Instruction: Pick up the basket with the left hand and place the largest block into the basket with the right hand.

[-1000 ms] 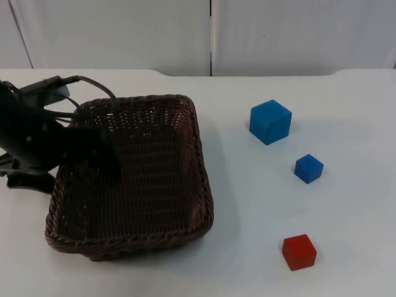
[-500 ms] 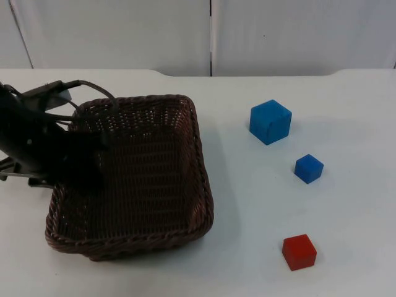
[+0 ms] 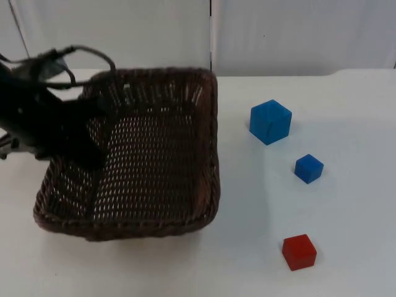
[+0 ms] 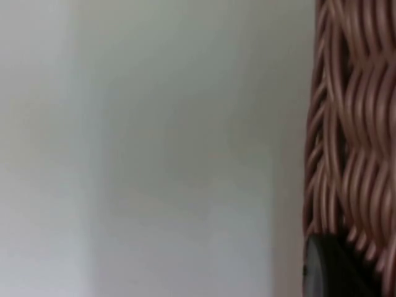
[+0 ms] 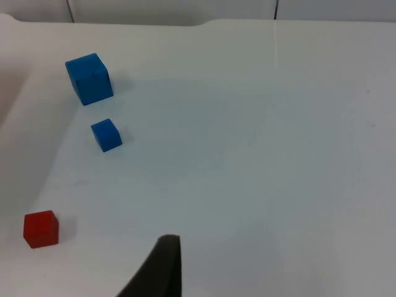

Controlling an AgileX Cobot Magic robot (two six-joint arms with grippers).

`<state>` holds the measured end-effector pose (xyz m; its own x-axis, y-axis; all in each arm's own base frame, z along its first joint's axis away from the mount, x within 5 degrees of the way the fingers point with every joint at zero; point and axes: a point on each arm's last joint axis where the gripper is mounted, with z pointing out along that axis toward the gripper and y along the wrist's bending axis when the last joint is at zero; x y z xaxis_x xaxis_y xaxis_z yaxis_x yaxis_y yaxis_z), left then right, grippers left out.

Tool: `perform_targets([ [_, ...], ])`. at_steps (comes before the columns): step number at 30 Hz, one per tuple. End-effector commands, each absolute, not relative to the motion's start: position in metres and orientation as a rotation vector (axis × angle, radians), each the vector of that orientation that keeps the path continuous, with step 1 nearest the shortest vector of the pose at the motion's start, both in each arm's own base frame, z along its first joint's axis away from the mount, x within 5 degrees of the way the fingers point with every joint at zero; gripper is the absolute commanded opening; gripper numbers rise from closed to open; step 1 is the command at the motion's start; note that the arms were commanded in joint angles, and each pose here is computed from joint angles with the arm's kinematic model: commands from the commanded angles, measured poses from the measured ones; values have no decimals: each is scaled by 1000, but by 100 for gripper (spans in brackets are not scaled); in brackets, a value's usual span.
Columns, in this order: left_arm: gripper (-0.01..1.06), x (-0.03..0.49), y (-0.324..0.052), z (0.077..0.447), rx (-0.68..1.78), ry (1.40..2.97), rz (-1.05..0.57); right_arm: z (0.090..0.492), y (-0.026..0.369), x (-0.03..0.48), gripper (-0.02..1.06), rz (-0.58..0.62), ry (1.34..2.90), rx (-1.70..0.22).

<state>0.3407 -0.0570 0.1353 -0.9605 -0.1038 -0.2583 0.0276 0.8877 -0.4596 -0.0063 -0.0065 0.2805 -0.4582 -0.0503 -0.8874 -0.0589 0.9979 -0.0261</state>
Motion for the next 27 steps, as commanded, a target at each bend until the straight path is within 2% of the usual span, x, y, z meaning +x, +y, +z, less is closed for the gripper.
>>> perform_targets([
  [1, 0, 334, -60, 162, -60, 2748, -732, 280, -6, -7, 105, 10, 2042, -76],
  [11, 0, 316, -56, 201, -36, 2746, -662, 280, -6, -7, 105, 10, 2042, -76],
  [27, 0, 261, -50, 186, -91, 2792, -629, 280, -6, -7, 105, 10, 2042, -76],
])
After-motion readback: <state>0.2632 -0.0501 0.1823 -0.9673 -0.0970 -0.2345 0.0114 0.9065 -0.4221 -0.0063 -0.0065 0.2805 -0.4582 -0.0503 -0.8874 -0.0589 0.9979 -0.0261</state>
